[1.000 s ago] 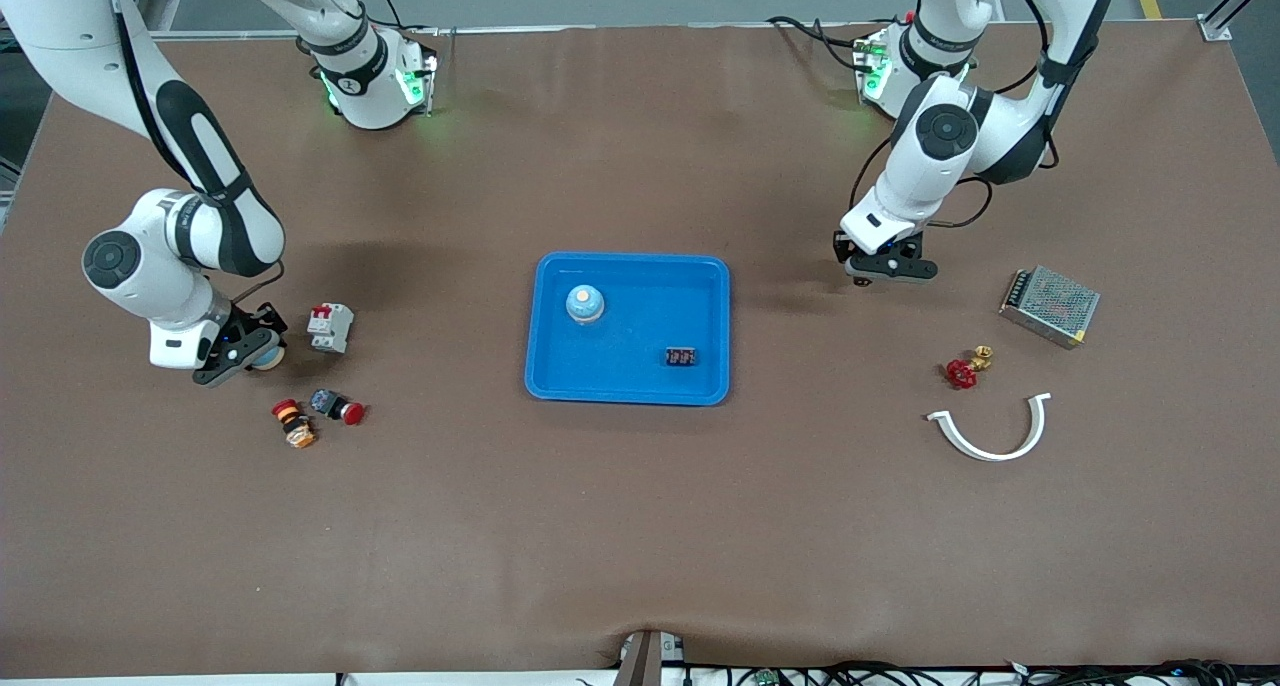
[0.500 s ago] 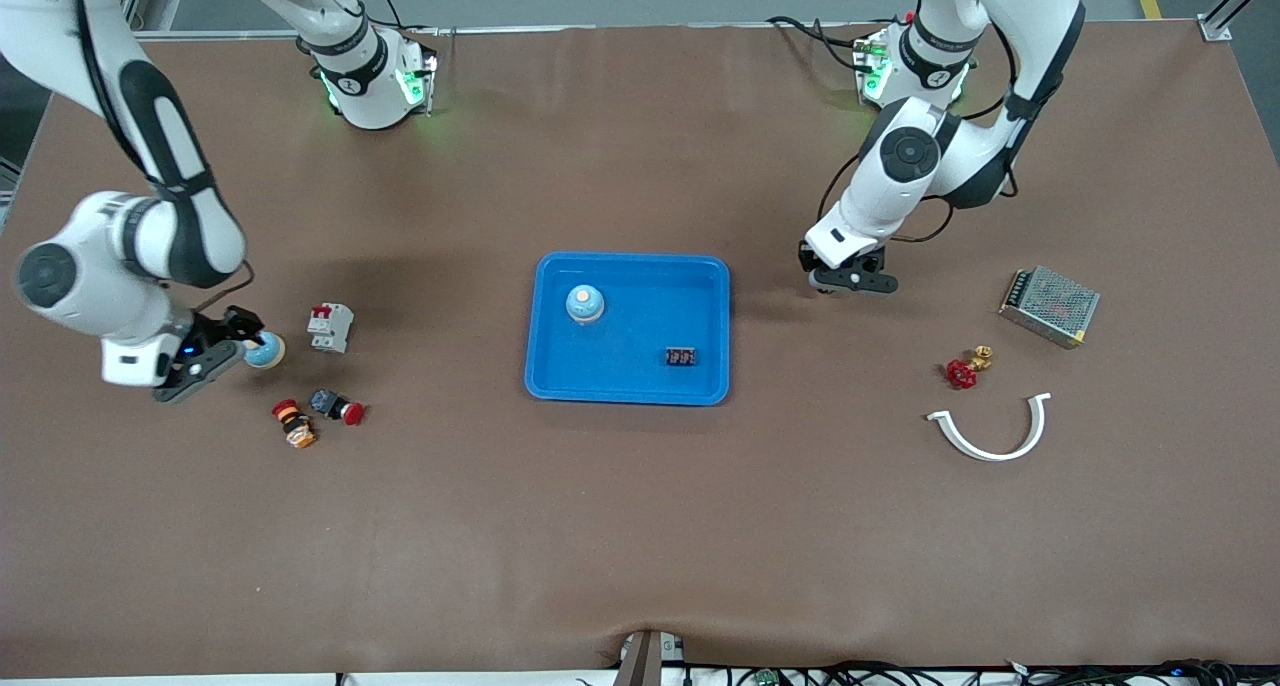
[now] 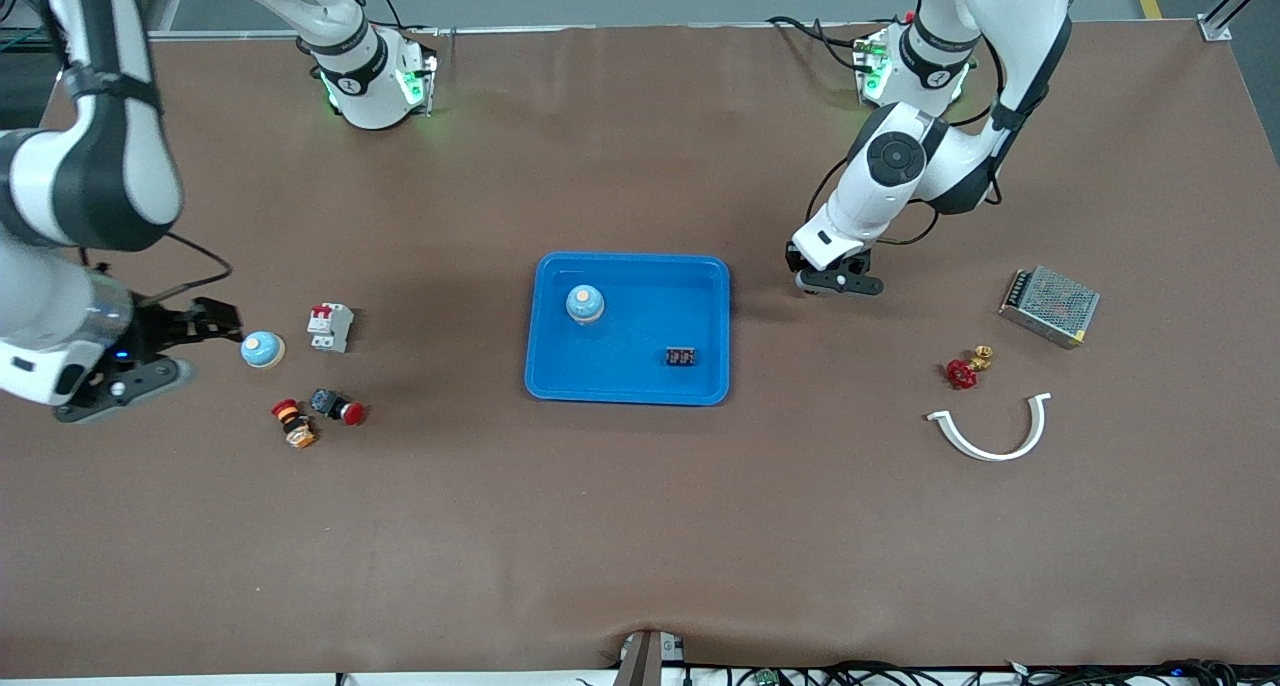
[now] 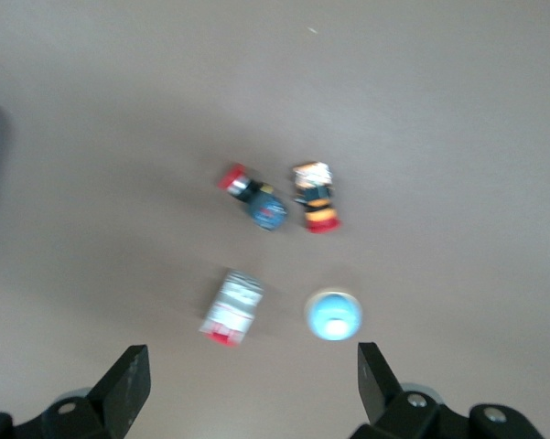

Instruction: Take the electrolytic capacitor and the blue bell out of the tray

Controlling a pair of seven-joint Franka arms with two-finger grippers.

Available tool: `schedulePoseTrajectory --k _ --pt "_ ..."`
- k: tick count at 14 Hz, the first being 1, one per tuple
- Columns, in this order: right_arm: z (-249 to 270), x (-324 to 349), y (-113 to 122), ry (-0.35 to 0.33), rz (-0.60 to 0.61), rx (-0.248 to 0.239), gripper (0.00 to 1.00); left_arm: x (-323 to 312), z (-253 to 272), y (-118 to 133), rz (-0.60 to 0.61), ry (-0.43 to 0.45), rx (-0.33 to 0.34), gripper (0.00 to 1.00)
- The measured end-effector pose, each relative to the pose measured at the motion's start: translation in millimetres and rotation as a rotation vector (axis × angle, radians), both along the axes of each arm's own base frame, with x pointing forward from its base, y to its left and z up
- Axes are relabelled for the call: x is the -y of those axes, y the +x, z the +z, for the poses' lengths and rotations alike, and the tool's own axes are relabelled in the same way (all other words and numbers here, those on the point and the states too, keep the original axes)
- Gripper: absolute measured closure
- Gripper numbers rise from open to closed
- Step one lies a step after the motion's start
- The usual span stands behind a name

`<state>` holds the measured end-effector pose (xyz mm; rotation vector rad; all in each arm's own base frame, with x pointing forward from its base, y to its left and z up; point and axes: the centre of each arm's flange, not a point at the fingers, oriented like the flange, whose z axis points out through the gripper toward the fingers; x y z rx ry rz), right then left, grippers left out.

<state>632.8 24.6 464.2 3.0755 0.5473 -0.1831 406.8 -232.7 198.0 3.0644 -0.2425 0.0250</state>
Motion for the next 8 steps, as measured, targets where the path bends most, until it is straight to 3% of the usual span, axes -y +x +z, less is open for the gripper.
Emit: schedulePoseTrajectory --k 2,5,8 --pt "3 -68 -5 -0.015 -0.103 0.007 0.0 0 -3 0 0.001 -0.007 0.002 0.65" --pt "-2 -154 -18 0.051 -0.251 0.003 0.0 0 -6 0 0.003 -0.009 -0.002 0.65" --pt "-12 -224 -31 0.06 -0.362 0.035 0.0 -2 -7 0 0.007 -0.008 -0.004 0.65"
